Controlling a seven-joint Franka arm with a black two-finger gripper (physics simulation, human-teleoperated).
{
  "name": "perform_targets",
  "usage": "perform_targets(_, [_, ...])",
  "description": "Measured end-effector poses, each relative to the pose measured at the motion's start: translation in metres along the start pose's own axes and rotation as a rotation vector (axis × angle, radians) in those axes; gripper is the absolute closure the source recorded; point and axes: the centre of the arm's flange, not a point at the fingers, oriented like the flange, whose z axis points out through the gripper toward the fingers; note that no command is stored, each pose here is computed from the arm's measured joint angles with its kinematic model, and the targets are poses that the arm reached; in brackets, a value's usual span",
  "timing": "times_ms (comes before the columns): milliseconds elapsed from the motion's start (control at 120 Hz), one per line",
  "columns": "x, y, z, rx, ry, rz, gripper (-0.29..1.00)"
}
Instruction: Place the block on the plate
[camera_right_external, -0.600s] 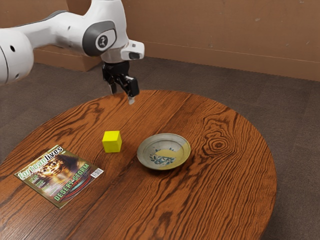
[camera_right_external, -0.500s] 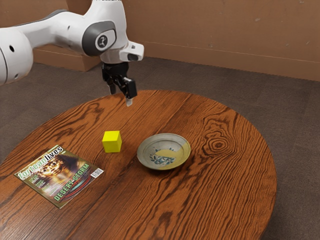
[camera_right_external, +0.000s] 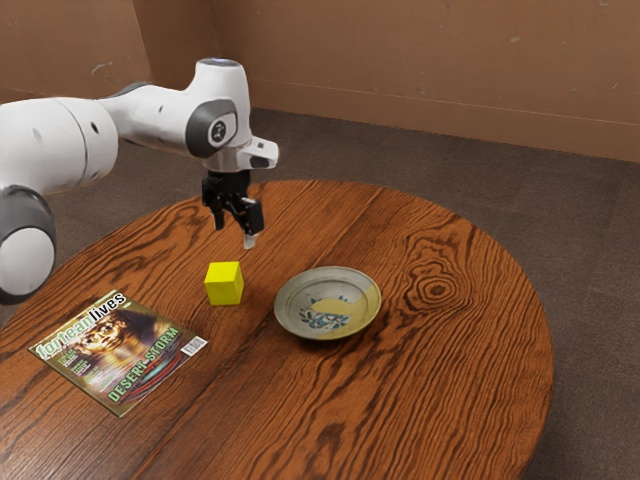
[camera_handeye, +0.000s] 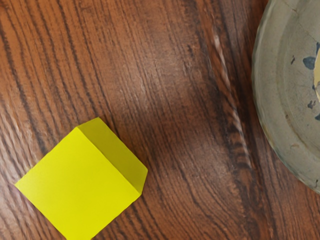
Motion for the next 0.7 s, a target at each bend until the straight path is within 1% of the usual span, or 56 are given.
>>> perform_targets(75, [0.002,-0.010,0.020,-0.021,-0.010,-0.041,0.00])
perform_targets(175, [0.004,-0.037,0.037,-0.047,0.000,-0.127,0.00])
perform_targets(275, [0.000,-0.062,0.056,-0.092,0.006,-0.221,0.00])
perform_targets(467, [0.002,-0.072,0.074,-0.191,0.041,-0.343,0.00])
perform_targets(567, [0.000,-0.077,0.082,-0.214,0.041,-0.390,0.00])
perform_targets(700, [-0.003,-0.082,0.089,-0.221,0.035,-0.436,0.00])
